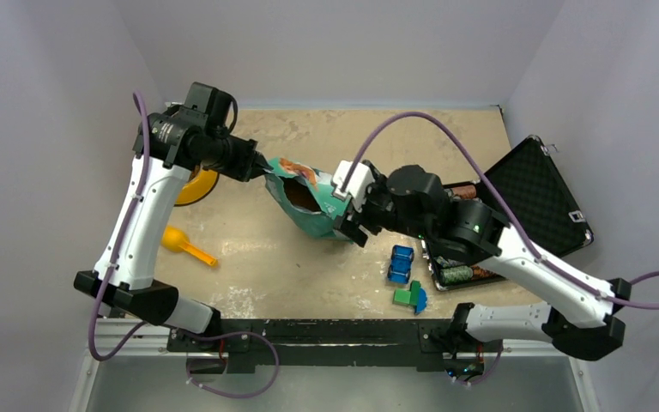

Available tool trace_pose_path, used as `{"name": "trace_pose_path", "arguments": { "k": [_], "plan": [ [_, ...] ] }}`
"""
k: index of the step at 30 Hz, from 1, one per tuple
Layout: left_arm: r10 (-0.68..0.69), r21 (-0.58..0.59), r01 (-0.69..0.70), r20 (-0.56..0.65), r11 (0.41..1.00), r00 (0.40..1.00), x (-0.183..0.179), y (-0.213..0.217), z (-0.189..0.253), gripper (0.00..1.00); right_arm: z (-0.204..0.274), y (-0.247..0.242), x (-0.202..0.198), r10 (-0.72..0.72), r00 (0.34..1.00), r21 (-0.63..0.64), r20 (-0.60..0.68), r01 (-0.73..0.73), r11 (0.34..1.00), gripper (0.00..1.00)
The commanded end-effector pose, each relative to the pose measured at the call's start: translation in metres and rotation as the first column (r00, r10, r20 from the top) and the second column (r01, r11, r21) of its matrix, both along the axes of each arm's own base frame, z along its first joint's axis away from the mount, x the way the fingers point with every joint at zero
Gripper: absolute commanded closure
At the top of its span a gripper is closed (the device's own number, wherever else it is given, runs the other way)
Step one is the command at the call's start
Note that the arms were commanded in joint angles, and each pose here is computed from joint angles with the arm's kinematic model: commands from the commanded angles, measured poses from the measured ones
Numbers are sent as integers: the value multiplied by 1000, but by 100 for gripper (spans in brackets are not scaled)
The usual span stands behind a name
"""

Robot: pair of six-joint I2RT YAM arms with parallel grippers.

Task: Serve the pet food

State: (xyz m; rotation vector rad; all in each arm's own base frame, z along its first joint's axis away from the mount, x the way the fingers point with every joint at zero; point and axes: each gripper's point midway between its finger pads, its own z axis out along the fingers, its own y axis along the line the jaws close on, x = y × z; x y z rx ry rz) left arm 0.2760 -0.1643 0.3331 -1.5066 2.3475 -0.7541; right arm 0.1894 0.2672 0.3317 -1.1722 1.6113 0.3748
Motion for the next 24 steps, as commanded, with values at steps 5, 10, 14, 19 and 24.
{"name": "trace_pose_path", "arguments": {
  "k": [5, 10, 14, 19, 24],
  "plan": [
    [65, -159, -45, 123, 986, 990, 10, -9, 59, 100, 76, 55, -28, 176, 976, 252, -124, -141, 957, 14],
    [93, -219, -64, 122, 974, 988, 19, -17, 76, 100, 76, 77, 6, 65, 991, 170, -120, -44, 984, 11],
    [117, -266, -81, 122, 961, 986, 22, -20, 85, 100, 66, 92, 34, -30, 997, 123, -66, 38, 992, 9],
    [103, -259, -79, 79, 963, 992, 13, -20, 80, 100, 61, 90, 72, -173, 982, 44, 77, 170, 984, 8],
    [108, -254, -85, 76, 963, 991, 4, -16, 82, 100, 62, 86, 85, -239, 958, -3, 156, 243, 970, 35]
  ]
}}
